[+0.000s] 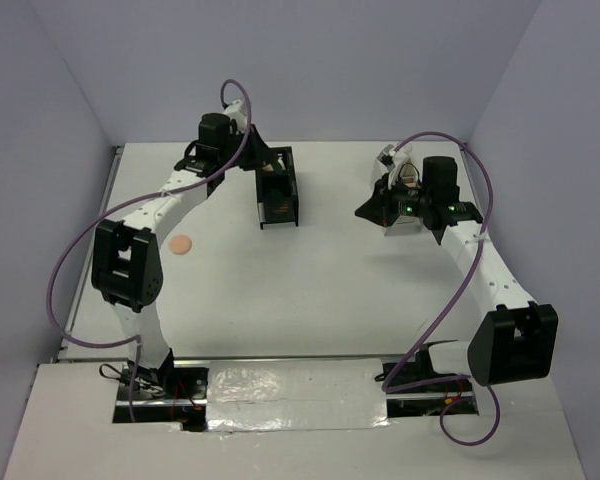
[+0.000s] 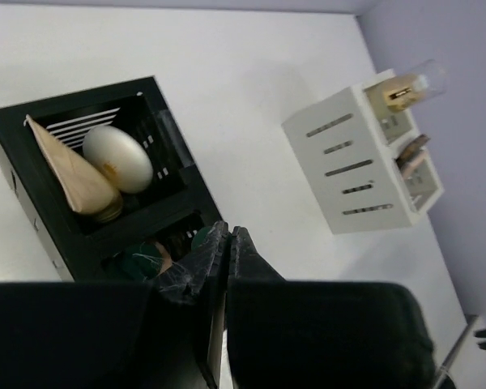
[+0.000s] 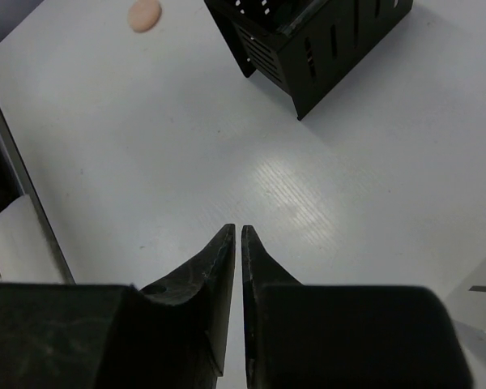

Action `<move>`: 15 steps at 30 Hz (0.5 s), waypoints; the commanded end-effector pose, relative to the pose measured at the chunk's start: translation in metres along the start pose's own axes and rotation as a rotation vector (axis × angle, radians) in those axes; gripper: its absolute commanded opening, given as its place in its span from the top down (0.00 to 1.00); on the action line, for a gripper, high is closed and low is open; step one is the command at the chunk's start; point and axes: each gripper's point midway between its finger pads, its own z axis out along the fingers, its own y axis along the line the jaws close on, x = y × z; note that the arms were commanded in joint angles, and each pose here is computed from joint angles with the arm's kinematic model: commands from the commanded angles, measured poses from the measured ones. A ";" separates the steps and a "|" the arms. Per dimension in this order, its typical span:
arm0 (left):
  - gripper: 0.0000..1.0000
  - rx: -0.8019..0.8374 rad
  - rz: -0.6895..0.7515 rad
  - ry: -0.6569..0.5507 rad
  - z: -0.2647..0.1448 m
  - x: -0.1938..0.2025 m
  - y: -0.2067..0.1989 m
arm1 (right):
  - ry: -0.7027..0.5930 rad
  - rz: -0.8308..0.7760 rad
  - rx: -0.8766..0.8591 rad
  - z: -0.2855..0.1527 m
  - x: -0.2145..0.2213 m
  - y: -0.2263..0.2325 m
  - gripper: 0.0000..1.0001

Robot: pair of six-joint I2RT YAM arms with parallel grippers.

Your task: Organize the makeup

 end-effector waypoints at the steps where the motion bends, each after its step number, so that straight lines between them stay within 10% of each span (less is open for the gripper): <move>1: 1.00 -0.072 0.041 -0.006 0.008 -0.004 0.007 | -0.042 -0.055 -0.003 -0.007 -0.018 0.007 0.85; 15: 0.67 -0.156 0.061 0.067 0.012 0.024 0.031 | -0.027 -0.037 -0.018 -0.003 -0.019 0.004 0.73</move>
